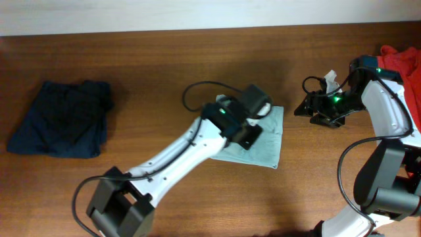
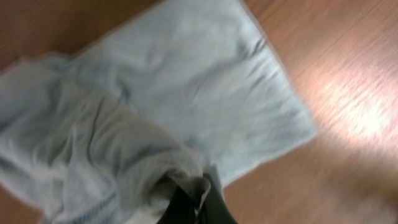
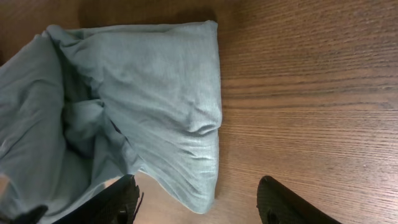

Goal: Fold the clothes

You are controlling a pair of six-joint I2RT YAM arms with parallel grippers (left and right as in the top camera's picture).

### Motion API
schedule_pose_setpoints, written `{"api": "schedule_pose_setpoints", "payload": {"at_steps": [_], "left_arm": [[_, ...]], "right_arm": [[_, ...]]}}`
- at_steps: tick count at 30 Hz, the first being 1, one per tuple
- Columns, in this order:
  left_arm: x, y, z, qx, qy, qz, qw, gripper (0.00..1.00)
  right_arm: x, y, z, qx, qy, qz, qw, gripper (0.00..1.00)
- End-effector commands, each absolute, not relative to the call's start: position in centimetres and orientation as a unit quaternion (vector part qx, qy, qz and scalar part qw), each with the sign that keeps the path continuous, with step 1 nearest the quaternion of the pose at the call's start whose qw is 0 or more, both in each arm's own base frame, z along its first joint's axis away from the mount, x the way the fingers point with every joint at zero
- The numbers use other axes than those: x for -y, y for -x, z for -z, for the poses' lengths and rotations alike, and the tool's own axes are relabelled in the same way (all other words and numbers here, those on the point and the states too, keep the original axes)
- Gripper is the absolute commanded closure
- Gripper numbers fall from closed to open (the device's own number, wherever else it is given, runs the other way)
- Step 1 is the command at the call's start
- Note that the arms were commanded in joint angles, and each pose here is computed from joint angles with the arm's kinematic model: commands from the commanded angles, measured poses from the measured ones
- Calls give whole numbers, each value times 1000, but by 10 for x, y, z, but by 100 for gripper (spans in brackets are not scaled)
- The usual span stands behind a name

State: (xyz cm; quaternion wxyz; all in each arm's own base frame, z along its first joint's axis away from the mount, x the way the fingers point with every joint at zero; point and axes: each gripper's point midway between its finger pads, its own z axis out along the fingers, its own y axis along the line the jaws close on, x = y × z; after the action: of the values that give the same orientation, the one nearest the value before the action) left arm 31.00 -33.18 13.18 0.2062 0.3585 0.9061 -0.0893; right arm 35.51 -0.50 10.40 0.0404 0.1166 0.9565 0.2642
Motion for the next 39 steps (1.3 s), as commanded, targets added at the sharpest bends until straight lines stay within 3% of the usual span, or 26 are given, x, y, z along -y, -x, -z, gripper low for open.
{"api": "schedule_pose_setpoints", "payload": {"at_steps": [1,5,19,22,25,30,36,39], "left_arm": [[348,-316,-118,-898,-374,60,224,99],[357,-314,-75,-902,-384,54,192,87],[417,-290,-84,-871,-414,171,201,87],[408,-293,-82,-878,-410,149,198,82],[373,-307,-92,-897,-390,76,191,72],[300,-340,-153,-919,-333,-22,208,71],[208,-356,-214,-941,-248,-49,225,64],[169,-363,-238,-947,-201,-51,244,61]], "right_arm": [[2,-358,-113,-955,-113,-269,50,33],[2,-358,-113,-955,-113,-269,50,33],[-2,-358,-113,-957,-106,-265,49,32],[-4,-357,-113,-957,-103,-266,47,30],[-12,-356,-113,-958,-92,-267,42,29],[-51,-368,-122,-949,-17,-308,71,30],[-118,-373,-124,-943,97,-306,92,30],[-141,-377,-114,-955,138,-241,107,28]]}}
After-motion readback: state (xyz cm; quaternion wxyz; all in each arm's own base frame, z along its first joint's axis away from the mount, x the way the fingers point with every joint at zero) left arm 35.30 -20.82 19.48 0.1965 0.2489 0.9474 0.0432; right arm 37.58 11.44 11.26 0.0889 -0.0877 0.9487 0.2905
